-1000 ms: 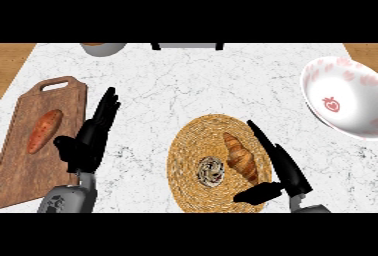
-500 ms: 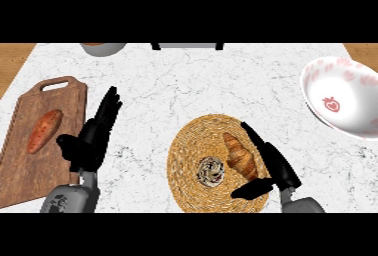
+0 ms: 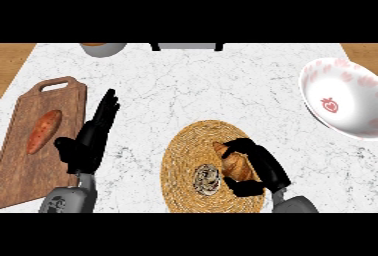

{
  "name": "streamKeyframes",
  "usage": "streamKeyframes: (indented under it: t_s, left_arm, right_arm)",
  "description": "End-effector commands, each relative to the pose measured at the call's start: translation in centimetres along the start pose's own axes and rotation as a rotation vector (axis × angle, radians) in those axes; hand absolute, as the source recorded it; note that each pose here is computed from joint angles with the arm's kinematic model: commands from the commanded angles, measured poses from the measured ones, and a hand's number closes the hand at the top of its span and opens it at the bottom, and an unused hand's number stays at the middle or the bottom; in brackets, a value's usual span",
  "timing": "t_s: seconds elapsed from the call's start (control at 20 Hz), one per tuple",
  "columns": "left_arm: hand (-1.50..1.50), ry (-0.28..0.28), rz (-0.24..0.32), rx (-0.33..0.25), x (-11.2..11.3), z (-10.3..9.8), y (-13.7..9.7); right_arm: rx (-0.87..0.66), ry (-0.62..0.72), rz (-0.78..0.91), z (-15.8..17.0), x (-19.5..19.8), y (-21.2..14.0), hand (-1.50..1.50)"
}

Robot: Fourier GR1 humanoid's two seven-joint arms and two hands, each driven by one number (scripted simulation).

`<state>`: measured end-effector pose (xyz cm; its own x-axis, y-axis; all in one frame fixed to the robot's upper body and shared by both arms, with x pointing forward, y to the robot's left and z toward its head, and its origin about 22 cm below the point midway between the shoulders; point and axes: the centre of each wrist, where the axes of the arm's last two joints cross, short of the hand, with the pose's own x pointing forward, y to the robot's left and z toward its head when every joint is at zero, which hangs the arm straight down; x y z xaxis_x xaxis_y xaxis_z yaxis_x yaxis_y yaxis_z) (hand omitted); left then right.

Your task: Pick the croissant from the placemat and place it in the bowl

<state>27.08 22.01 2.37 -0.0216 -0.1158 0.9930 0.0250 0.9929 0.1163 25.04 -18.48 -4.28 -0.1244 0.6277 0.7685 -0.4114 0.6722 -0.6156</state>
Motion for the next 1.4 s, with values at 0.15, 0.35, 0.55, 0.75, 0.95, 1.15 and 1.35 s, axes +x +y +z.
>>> streamKeyframes:
  t_s: [0.15,0.35,0.55,0.75,0.95,1.15,1.35]
  left_arm:
    - [0.0,-0.014,0.001,0.001,0.1,-0.1,-1.0]
    - [0.0,0.01,-0.001,-0.001,-0.6,0.5,-0.2]
    - [0.0,-0.027,0.007,0.018,-0.2,1.1,-0.3]
    - [0.0,0.009,-0.001,0.016,-0.2,-0.5,-0.8]
    - [0.0,-0.004,0.011,0.007,1.4,-0.1,-0.1]
    - [0.0,-0.02,0.018,0.013,0.2,-0.9,0.3]
    - [0.0,0.01,0.009,-0.005,0.1,-0.1,-1.2]
  right_arm:
    - [-0.014,-0.017,-0.072,3.2,0.7,-4.6,1.5]
    - [-0.052,-0.023,-0.117,5.0,-0.1,-7.5,1.5]
    - [-0.155,-0.166,-0.16,8.1,2.2,-6.2,1.5]
    - [-0.24,-0.315,-0.163,8.8,4.3,-7.5,1.5]
    - [-0.378,-0.393,-0.075,10.5,8.8,-10.4,1.5]
    - [-0.469,-0.403,0.001,13.1,11.3,-12.4,1.5]
    - [-0.526,-0.319,0.074,15.2,14.8,-14.9,1.5]
